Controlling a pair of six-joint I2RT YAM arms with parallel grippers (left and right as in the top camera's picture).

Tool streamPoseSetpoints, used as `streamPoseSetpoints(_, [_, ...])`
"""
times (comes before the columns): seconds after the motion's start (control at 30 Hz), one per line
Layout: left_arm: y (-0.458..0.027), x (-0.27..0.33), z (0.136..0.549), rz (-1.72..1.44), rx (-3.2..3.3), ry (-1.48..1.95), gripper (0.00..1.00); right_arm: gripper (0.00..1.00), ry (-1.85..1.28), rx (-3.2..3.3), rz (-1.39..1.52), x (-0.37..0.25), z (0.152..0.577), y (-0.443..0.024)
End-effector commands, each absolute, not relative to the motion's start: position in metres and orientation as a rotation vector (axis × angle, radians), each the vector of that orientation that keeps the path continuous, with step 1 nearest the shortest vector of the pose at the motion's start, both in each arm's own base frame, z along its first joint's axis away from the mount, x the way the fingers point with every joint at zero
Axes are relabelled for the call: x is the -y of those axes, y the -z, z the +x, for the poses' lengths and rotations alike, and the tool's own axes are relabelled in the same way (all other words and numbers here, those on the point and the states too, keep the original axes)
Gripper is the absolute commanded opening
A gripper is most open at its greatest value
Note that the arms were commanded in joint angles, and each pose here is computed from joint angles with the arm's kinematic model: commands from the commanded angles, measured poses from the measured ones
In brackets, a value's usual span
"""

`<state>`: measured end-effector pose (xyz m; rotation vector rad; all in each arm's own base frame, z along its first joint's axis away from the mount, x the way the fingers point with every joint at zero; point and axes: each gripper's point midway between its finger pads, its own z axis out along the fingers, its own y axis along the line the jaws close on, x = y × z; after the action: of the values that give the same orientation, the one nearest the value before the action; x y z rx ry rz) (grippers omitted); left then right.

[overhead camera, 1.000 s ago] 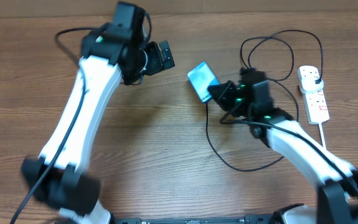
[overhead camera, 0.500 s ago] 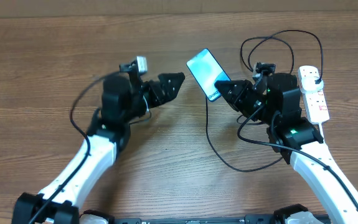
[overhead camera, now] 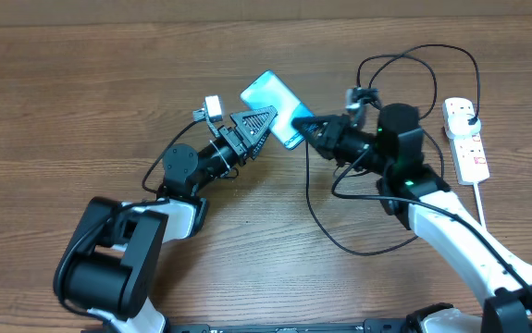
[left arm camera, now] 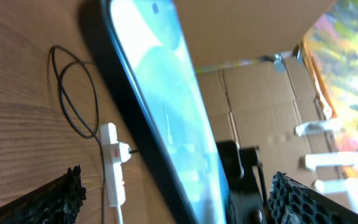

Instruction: Plug charger to phone and switch on socket

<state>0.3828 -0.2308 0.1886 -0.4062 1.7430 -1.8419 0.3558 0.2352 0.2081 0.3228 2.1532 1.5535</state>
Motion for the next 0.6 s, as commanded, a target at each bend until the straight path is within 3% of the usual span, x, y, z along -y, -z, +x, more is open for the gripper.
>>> streamPoseSetpoints(0.0, [-0.195,0.239,0.391,-0.443,-1.709,1.922,1.0,0.04,-1.605,-2.171,0.245,-0.254,0.344,-0.209])
streamPoseSetpoints(0.2, [-0.219,0.24,0.391,-0.394,-1.626,1.973,1.0,0.04,-1.598,-2.233,0.266,-0.262,0.344,-0.186])
streamPoseSetpoints(0.57, [-0.225,0.241,0.386,-0.385,-1.617,2.022,0.77,0.04,-1.476,-2.182,0.277,-0.253,0.36,-0.184])
